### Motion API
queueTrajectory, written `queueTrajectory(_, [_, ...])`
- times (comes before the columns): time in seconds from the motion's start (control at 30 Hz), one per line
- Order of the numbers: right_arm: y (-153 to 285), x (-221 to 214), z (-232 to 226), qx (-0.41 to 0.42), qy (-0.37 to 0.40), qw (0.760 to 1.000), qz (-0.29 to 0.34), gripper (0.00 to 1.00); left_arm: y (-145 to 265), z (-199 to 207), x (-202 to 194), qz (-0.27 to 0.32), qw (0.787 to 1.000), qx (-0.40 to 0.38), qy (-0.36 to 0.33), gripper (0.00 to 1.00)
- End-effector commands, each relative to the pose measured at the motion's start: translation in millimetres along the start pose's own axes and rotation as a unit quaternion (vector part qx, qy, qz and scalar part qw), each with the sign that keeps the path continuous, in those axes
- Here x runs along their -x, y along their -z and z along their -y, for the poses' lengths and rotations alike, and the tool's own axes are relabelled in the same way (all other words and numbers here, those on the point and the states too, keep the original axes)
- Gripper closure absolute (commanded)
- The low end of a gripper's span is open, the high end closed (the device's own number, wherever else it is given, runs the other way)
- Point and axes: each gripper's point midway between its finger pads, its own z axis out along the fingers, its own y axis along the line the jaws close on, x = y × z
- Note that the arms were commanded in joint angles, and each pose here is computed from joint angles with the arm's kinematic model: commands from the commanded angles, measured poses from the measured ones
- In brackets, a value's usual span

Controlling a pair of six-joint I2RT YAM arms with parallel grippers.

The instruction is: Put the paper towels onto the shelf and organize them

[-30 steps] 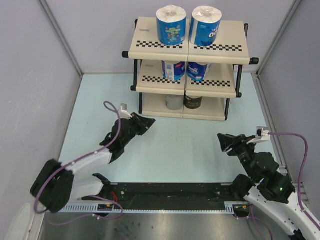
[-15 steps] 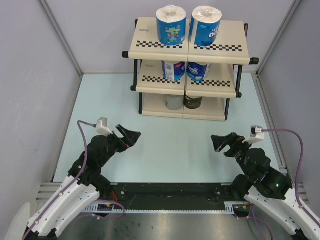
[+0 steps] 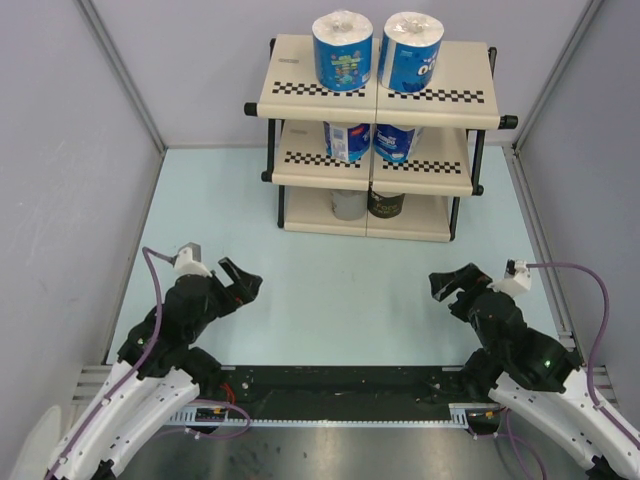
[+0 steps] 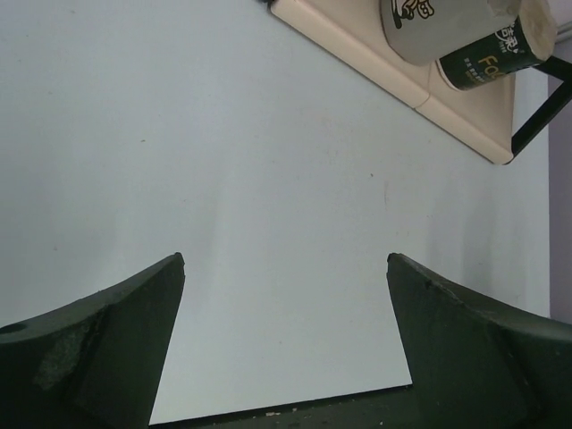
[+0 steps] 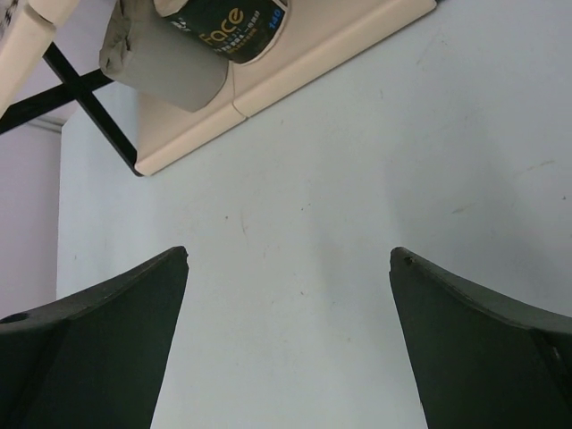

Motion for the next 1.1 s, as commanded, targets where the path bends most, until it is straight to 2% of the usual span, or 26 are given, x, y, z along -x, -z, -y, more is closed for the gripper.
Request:
queueTrajectory(0.0, [4.4, 9.2, 1.9, -0.011, -0.028, 0.999, 0.014, 0.0, 19.0, 22.9, 28.5, 0.036, 0.998, -0.043, -0.028, 0.0])
queueTrajectory(0.1, [9.3, 21.2, -4.5, 0.004, -0.02, 0.999, 0.03, 0.0, 46.9, 65.7, 79.3, 0.104, 0.987, -0.105, -0.059, 0.0])
queueTrajectory(0.13, [16.1, 37.6, -17.1, 0.024, -0.027, 0.998, 0.049, 0.0, 69.4, 83.9, 109.0, 0.145, 0.98, -0.126, -0.056, 0.01])
queueTrajectory(0.2, [24.8, 60.9, -29.5, 0.04, 0.009, 0.996, 0.079, 0.0, 81.0, 107.4, 138.7, 0.178, 0.97, -0.139, -0.085, 0.02])
queueTrajectory(0.23, [38.0, 87.7, -53.0, 0.069, 0.007, 0.992, 0.104, 0.0, 107.2, 126.1, 165.8, 0.21, 0.961, -0.162, -0.083, 0.02])
queueTrajectory(0.3, [52.9, 115.0, -75.7, 0.096, 0.043, 0.986, 0.128, 0.0, 112.5, 146.5, 187.1, 0.223, 0.955, -0.164, -0.104, 0.02])
queueTrajectory(0.33, [55.1, 126.0, -90.5, 0.105, 0.049, 0.984, 0.137, 0.0, 133.6, 163.1, 205.7, 0.243, 0.946, -0.187, -0.102, 0.02])
queueTrajectory(0.47, [93.8, 195.8, -145.9, 0.157, 0.058, 0.964, 0.205, 0.0, 155.3, 198.6, 239.3, 0.286, 0.924, -0.225, -0.119, 0.02])
queueTrajectory(0.5, [98.7, 205.6, -156.3, 0.167, 0.064, 0.96, 0.216, 0.0, 147.0, 205.9, 243.5, 0.286, 0.924, -0.221, -0.126, 0.01])
queueTrajectory(0.57, [96.3, 223.3, -181.0, 0.166, 0.1, 0.951, 0.24, 0.0, 152.4, 221.3, 259.6, 0.309, 0.912, -0.229, -0.141, 0.0])
queueTrajectory(0.6, [108.3, 244.0, -194.4, 0.173, 0.095, 0.945, 0.26, 0.0, 152.8, 228.8, 264.2, 0.316, 0.907, -0.236, -0.149, 0.0])
queueTrajectory(0.63, [107.9, 251.6, -204.4, 0.171, 0.104, 0.942, 0.269, 0.0, 140.3, 239.6, 268.1, 0.315, 0.905, -0.235, -0.16, 0.0])
queueTrajectory(0.67, [93.2, 249.3, -218.1, 0.158, 0.138, 0.941, 0.264, 0.0, 138.3, 246.9, 274.4, 0.325, 0.899, -0.235, -0.175, 0.0])
queueTrajectory(0.73, [103.4, 270.5, -240.3, 0.169, 0.147, 0.933, 0.282, 0.0, 122.7, 264.3, 285.2, 0.326, 0.898, -0.228, -0.189, 0.0])
queueTrajectory(0.77, [87.2, 266.6, -256.2, 0.16, 0.178, 0.932, 0.274, 0.0, 121.1, 270.1, 291.9, 0.335, 0.893, -0.227, -0.196, 0.0])
queueTrajectory(0.8, [98.5, 283.2, -265.5, 0.164, 0.176, 0.927, 0.289, 0.0, 121.0, 277.2, 298.9, 0.342, 0.89, -0.229, -0.195, 0.0])
queueTrajectory(0.87, [81.1, 284.7, -283.3, 0.149, 0.213, 0.921, 0.292, 0.0, 102.8, 292.3, 306.2, 0.348, 0.886, -0.232, -0.201, 0.0])
queueTrajectory(0.9, [85.0, 297.1, -292.5, 0.153, 0.202, 0.917, 0.309, 0.0, 105.1, 298.8, 313.7, 0.356, 0.88, -0.241, -0.201, 0.0])
queueTrajectory(0.93, [79.7, 307.1, -291.9, 0.138, 0.199, 0.915, 0.322, 0.0, 85.3, 307.4, 315.4, 0.35, 0.882, -0.241, -0.203, 0.0])
queueTrajectory(1.0, [62.8, 316.3, -303.3, 0.136, 0.215, 0.909, 0.331, 0.0, 80.3, 318.1, 328.1, 0.357, 0.877, -0.25, -0.203, 0.0])
queueTrajectory(1.03, [53.7, 327.7, -299.6, 0.127, 0.225, 0.904, 0.34, 0.0, 57.8, 324.2, 328.4, 0.347, 0.881, -0.248, -0.203, 0.0])
queueTrajectory(1.07, [44.8, 332.9, -299.1, 0.128, 0.207, 0.909, 0.338, 0.0, 50.8, 327.9, 331.4, 0.347, 0.88, -0.252, -0.203, 0.0])
